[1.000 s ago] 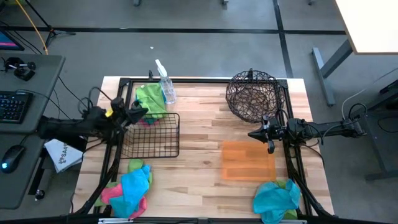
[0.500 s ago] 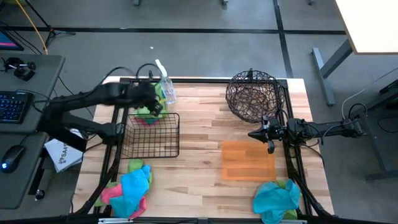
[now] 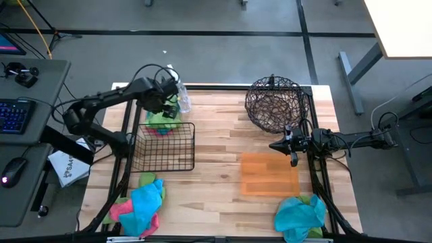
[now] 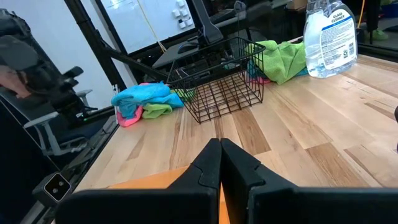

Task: Sort microfiber towel by color & place in baskets
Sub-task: Put the top green microfiber towel into the orange bin

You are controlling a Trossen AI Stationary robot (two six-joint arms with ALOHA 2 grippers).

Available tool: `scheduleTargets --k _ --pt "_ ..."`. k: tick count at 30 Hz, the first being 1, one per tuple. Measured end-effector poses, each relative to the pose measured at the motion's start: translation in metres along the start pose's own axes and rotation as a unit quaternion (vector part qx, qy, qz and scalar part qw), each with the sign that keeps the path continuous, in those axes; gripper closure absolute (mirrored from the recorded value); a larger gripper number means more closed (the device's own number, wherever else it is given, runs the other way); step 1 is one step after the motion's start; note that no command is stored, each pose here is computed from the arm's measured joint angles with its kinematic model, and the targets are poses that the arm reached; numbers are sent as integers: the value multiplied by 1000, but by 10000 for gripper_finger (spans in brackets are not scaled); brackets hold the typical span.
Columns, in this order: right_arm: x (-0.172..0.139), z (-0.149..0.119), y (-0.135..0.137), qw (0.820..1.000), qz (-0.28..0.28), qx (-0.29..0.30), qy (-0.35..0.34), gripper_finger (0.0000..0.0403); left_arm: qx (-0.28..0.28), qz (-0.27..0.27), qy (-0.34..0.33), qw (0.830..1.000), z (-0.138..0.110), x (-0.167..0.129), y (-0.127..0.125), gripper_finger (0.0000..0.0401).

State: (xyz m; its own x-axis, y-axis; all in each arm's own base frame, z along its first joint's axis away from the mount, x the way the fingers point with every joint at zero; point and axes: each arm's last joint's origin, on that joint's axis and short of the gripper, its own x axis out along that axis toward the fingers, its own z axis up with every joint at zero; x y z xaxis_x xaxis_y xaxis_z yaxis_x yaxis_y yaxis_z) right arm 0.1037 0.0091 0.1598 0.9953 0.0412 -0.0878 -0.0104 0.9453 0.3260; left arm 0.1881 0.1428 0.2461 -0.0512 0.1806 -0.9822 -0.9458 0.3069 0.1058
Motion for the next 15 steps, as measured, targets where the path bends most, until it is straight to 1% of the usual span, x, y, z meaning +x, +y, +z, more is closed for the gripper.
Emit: scheduleTargets --k 3,9,15 --pt "0 0 0 1000 0 0 0 402 -14 -18 15 1000 1 9 5 166" --pt "0 0 0 1000 0 0 0 402 -12 -4 44 999 -6 24 10 166" --pt "0 0 0 1000 0 0 0 402 2 -9 51 999 -11 25 6 166"
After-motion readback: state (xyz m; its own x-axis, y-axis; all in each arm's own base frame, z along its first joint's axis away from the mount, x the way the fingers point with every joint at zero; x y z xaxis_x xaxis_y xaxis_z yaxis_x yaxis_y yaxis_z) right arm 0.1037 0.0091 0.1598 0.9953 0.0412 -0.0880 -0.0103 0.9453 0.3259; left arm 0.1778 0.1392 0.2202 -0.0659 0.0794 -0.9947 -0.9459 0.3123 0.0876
